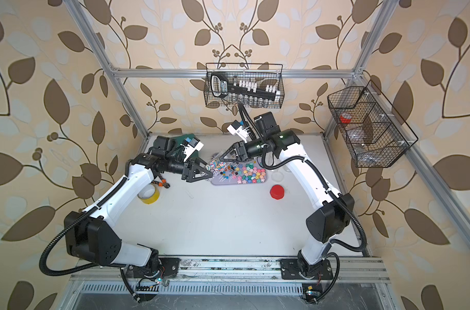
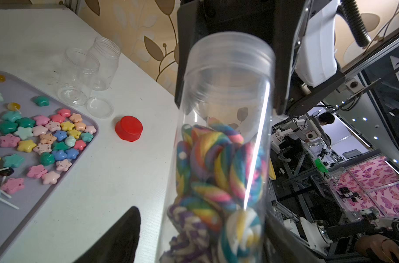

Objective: Pour the candies out of the jar
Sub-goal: Pick up the jar from the center of the board.

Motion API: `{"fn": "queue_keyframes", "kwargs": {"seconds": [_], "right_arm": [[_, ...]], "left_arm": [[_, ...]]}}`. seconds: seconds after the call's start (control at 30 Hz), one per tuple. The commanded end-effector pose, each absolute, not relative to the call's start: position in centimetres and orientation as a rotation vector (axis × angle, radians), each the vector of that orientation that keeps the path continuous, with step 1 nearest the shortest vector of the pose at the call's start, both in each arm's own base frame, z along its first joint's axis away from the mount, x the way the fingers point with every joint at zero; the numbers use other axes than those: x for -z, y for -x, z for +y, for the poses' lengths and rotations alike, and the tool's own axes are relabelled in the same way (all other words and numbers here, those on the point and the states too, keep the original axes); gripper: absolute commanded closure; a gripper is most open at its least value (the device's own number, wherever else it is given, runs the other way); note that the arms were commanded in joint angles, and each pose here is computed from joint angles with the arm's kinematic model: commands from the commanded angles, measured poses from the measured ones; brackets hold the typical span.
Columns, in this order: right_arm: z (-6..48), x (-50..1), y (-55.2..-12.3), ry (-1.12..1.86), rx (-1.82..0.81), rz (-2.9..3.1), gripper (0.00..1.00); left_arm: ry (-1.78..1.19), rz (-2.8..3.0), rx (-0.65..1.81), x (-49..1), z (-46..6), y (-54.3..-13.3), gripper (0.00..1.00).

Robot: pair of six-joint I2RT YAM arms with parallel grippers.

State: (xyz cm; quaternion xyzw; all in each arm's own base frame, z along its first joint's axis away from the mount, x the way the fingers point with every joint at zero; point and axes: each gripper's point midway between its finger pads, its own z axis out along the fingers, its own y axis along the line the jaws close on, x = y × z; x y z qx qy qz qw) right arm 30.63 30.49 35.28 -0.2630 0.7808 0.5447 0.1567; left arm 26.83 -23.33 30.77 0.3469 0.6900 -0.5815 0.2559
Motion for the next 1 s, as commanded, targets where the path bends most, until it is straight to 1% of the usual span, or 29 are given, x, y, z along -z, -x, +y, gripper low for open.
{"fn": "queue_keyframes", "kwargs": {"seconds": [0.0, 0.33, 0.57, 0.97], "right_arm": [[31.0, -36.1, -30.3, 0.791, -1.615, 2.179, 0.72], [31.8, -35.7, -30.2, 0.798, -1.647, 2.178, 0.72], [32.0, -35.9, -30.3, 0.797, -1.643, 2.168, 0.72], [31.9, -36.6, -30.5, 0.794, -1.626, 2.152, 0.72]], "left_arm": [[-1.019, 1.736, 1.580, -34.2, -23.4, -25.5, 0.22], [-1.021, 1.715, 1.582, -34.8, -23.3, -25.0, 0.23], [-1.020, 1.713, 1.585, -34.9, -23.3, -24.9, 0.29], [-1.019, 1.718, 1.582, -34.7, -23.2, -24.4, 0.30]]}}
